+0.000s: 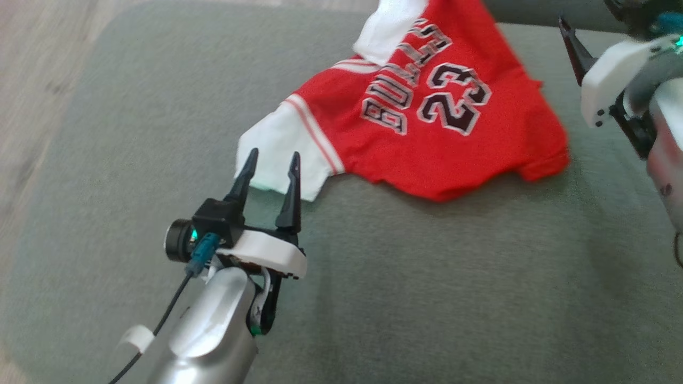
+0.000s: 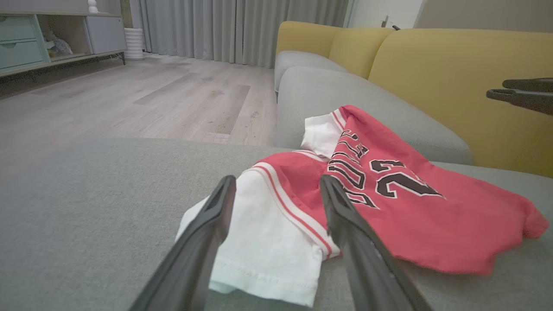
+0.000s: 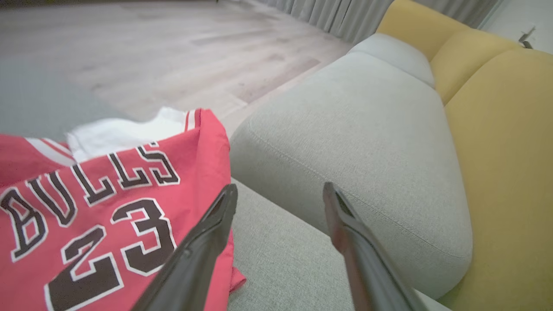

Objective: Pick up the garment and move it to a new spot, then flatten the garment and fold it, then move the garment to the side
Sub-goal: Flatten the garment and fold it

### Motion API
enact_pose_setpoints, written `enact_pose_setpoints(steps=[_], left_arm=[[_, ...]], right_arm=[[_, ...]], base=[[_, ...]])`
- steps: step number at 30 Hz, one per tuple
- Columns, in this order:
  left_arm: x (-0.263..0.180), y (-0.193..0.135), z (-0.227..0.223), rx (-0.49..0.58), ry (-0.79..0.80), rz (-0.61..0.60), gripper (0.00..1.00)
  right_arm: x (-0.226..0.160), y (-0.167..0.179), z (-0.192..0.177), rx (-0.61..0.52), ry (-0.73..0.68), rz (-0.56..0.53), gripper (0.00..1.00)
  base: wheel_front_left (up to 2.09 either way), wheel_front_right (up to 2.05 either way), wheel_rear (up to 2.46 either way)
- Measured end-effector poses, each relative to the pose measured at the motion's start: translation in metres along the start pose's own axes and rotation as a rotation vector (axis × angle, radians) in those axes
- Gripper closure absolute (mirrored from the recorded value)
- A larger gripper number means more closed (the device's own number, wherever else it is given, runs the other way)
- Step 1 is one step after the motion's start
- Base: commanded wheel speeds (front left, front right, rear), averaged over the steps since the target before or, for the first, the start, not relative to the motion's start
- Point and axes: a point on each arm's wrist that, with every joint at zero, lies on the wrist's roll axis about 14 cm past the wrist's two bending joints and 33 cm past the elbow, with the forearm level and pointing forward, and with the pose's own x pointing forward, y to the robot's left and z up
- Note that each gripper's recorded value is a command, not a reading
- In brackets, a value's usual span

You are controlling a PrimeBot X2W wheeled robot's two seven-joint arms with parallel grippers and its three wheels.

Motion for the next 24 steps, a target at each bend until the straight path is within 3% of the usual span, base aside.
enact_pose_setpoints(steps=[11,14,19,24], left_arm=[[0.001,-0.032,0.009,-0.003,-0.037,-0.086,0.0],[-0.001,-0.042,0.006,-0.004,-0.034,-0.11,0.0],[-0.004,-0.058,-0.001,-0.003,-0.023,-0.157,0.0],[-0.005,-0.063,-0.003,0.006,-0.021,-0.177,0.0]], right_arm=[[-0.09,-0.049,0.039,0.393,-0.409,-0.228,0.0],[-0.128,-0.041,0.008,0.462,-0.44,-0.313,0.0],[-0.183,0.027,-0.065,0.574,-0.326,-0.372,0.0],[-0.211,0.032,-0.083,0.566,-0.299,-0.422,0.0]], base=[[0.0,0.0,0.0],[0.0,0.0,0.0],[0.0,0.0,0.0],[0.0,0.0,0.0]])
